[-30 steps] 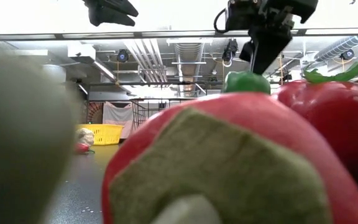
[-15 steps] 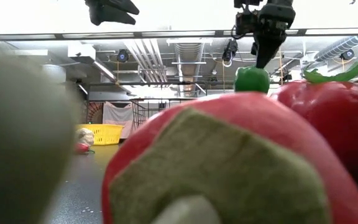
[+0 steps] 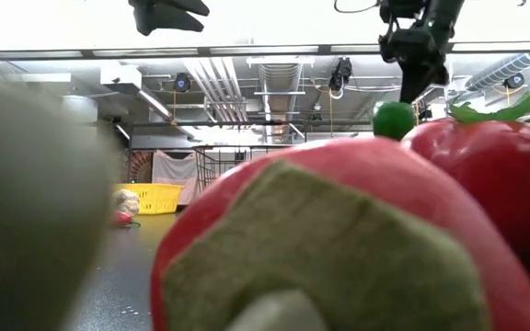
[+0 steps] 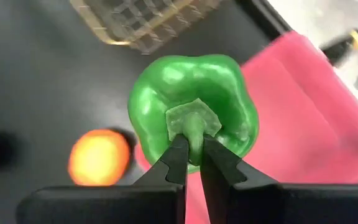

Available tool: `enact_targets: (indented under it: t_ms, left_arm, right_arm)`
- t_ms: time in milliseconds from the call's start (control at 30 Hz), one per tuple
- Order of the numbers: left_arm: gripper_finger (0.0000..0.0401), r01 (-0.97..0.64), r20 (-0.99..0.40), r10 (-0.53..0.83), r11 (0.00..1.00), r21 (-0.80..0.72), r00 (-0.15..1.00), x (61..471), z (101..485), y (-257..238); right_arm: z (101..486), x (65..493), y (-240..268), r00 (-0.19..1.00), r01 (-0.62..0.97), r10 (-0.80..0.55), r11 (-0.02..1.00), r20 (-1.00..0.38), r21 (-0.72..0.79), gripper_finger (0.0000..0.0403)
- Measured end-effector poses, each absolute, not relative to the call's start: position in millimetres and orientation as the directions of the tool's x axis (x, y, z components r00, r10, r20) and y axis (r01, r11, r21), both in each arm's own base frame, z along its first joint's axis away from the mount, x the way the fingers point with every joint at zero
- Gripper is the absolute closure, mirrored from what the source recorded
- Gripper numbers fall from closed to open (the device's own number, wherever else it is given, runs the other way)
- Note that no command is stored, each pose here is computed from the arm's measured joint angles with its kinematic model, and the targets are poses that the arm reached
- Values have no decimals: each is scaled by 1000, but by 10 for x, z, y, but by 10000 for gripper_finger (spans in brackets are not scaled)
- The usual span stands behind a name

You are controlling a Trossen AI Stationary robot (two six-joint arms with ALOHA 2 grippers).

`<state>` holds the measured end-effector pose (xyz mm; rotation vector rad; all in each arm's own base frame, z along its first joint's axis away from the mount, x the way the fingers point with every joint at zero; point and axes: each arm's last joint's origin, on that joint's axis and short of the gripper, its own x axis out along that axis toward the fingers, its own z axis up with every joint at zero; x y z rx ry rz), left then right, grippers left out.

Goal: Sort produce into baskets
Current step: Put the large green bell pepper into the pink bin

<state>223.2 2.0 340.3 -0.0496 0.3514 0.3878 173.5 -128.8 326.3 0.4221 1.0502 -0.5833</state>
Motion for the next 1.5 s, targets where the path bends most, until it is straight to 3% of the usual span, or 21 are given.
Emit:
enact_targets:
  t_ms: [333, 733, 1300, 1500]
  left_arm:
    - [201, -378, -345, 361, 925, 19, 866, 2232, 3403, 19]
    - [201, -376, -340, 361, 926, 23, 868, 2234, 3408, 19]
    - [201, -374, -340, 362, 927, 32, 868, 2234, 3407, 20]
    - [201, -373, -340, 361, 927, 35, 868, 2234, 3407, 19]
  right_arm:
    - [2925, 1505, -1557, 259, 761, -270, 648, -927, 24, 385]
    - [2492, 1507, -1991, 275, 852, -363, 521, -890, 50, 382]
    - [2153, 1644, -2256, 232, 860, -313, 509, -921, 44, 379]
    - [2162, 1647, -2273, 238, 867, -330, 497, -913, 46, 344]
